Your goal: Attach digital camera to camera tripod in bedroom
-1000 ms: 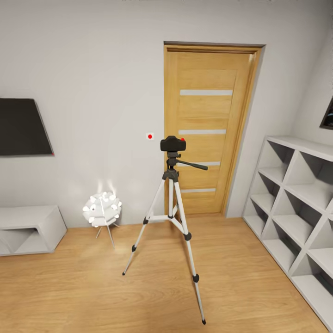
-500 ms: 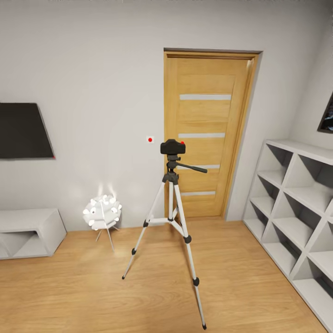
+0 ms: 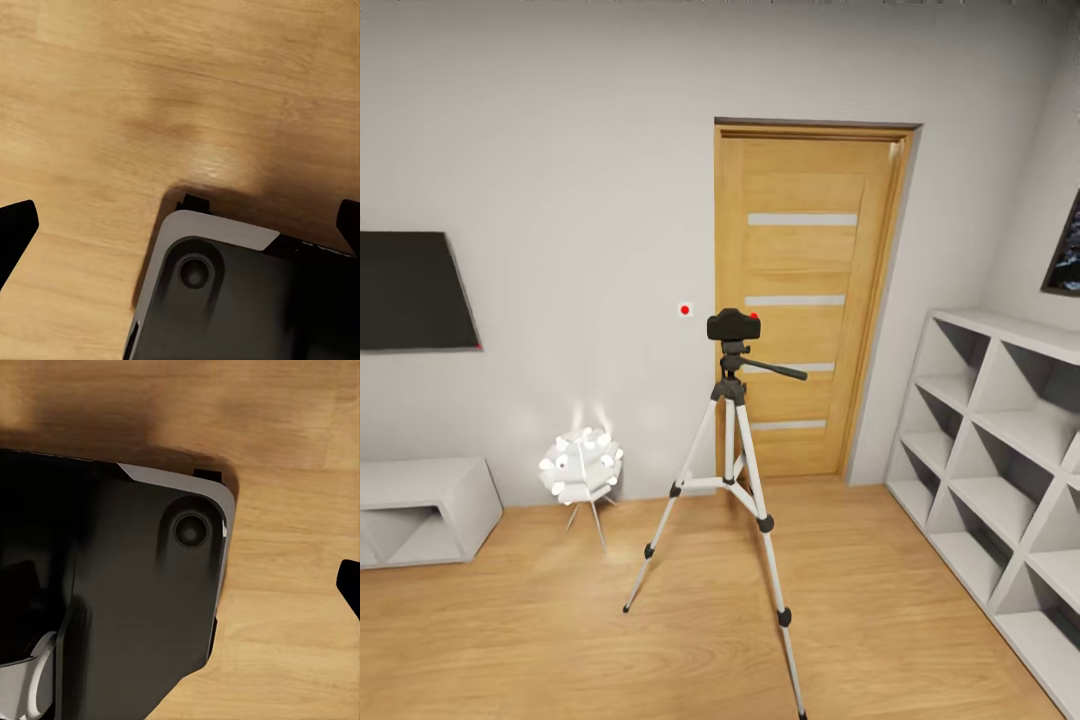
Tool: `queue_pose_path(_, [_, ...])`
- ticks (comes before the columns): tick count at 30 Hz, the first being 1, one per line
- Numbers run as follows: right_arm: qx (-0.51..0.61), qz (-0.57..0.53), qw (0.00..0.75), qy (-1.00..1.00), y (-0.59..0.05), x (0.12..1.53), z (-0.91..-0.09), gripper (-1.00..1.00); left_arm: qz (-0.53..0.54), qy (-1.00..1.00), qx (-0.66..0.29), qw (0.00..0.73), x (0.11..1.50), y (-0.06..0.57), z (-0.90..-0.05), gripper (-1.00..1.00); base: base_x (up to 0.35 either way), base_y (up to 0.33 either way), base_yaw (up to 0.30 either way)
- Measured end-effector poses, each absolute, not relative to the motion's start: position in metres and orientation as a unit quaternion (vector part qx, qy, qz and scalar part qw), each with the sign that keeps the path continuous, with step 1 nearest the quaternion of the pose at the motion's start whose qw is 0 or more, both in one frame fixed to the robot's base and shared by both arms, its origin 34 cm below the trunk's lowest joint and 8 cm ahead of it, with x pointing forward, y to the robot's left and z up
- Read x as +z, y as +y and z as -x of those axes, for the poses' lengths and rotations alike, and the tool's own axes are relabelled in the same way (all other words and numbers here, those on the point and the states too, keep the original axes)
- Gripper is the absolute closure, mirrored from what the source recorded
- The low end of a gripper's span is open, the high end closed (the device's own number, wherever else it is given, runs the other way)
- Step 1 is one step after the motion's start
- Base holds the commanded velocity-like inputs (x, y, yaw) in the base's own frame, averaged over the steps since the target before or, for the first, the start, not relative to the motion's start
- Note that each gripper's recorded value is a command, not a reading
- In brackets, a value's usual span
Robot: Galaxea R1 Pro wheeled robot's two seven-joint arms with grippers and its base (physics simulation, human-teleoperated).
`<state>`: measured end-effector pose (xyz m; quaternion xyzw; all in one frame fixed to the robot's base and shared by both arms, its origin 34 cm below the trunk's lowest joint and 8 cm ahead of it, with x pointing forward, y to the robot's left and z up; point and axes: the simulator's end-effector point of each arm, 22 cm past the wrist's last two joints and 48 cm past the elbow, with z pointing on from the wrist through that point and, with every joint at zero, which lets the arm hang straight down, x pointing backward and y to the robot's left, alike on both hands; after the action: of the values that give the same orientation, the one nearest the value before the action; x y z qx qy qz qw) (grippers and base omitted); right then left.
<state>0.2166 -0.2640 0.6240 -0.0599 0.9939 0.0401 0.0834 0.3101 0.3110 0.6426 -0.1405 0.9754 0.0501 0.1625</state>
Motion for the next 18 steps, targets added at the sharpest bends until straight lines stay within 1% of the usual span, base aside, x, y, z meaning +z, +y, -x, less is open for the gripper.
queue_pose_path(18, [0.039, 0.06, 0.098, 0.993, -0.264, 0.627, -0.227, -1.0, 0.141, 0.973, 0.048, 0.176, 0.648, 0.311, -0.32, -1.0, 0.0, 0.0, 0.0])
